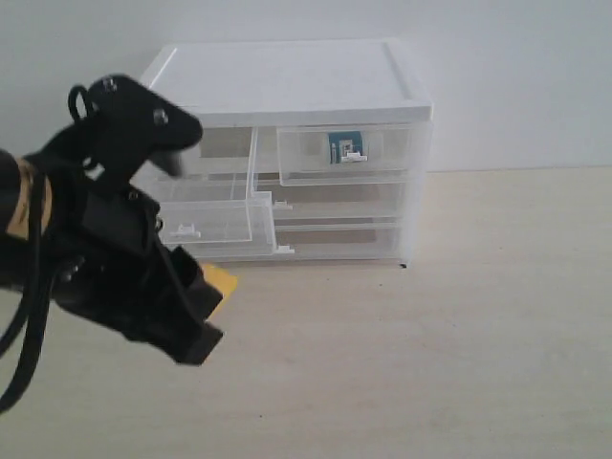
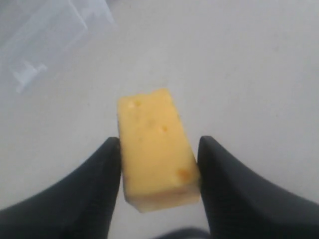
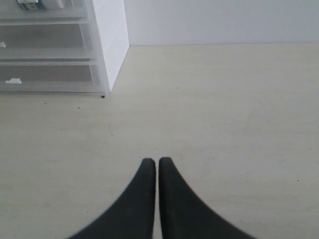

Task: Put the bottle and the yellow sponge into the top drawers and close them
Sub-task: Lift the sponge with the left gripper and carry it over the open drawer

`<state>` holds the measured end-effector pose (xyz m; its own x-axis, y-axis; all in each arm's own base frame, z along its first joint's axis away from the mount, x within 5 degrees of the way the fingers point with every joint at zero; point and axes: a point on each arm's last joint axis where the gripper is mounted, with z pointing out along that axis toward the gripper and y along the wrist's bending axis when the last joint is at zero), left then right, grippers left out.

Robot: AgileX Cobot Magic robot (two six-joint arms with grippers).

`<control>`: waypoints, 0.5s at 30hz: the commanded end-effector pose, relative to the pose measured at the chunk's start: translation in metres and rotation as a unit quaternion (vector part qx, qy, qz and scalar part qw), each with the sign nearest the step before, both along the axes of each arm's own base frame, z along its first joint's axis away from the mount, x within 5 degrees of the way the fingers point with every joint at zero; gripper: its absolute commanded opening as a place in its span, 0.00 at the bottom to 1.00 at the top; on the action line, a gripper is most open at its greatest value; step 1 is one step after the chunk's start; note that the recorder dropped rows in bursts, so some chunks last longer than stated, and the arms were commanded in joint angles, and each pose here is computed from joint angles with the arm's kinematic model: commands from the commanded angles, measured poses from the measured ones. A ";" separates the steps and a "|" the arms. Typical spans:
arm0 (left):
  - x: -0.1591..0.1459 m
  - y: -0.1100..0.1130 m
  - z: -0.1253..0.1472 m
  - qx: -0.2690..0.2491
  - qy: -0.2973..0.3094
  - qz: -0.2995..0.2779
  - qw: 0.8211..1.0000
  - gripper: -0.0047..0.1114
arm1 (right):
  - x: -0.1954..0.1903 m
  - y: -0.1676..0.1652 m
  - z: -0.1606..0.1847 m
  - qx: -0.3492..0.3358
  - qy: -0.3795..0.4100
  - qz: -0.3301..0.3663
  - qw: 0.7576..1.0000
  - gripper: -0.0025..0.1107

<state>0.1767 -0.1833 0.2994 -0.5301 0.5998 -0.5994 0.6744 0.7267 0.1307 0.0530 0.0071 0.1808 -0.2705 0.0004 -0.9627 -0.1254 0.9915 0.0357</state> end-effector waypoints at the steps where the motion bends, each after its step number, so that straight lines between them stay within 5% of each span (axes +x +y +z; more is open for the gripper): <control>1: 0.004 -0.003 0.034 -0.019 -0.041 -0.008 0.999 0.08 | 0.000 0.000 0.001 0.000 -0.006 -0.001 1.000 0.02; 8: 0.026 0.012 0.054 -0.009 -0.101 0.016 0.995 0.08 | 0.000 0.000 0.001 0.000 -0.006 -0.001 1.000 0.02; 15: 0.054 0.024 0.050 0.067 -0.168 -0.053 0.982 0.08 | 0.000 0.000 0.001 0.000 -0.006 -0.001 1.000 0.02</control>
<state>0.2190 -0.1611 0.3500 -0.3187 0.6757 -0.6648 0.6405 0.6705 0.3745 0.0530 0.0071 0.1808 -0.2705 0.0004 -0.9627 -0.1254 0.9915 0.0357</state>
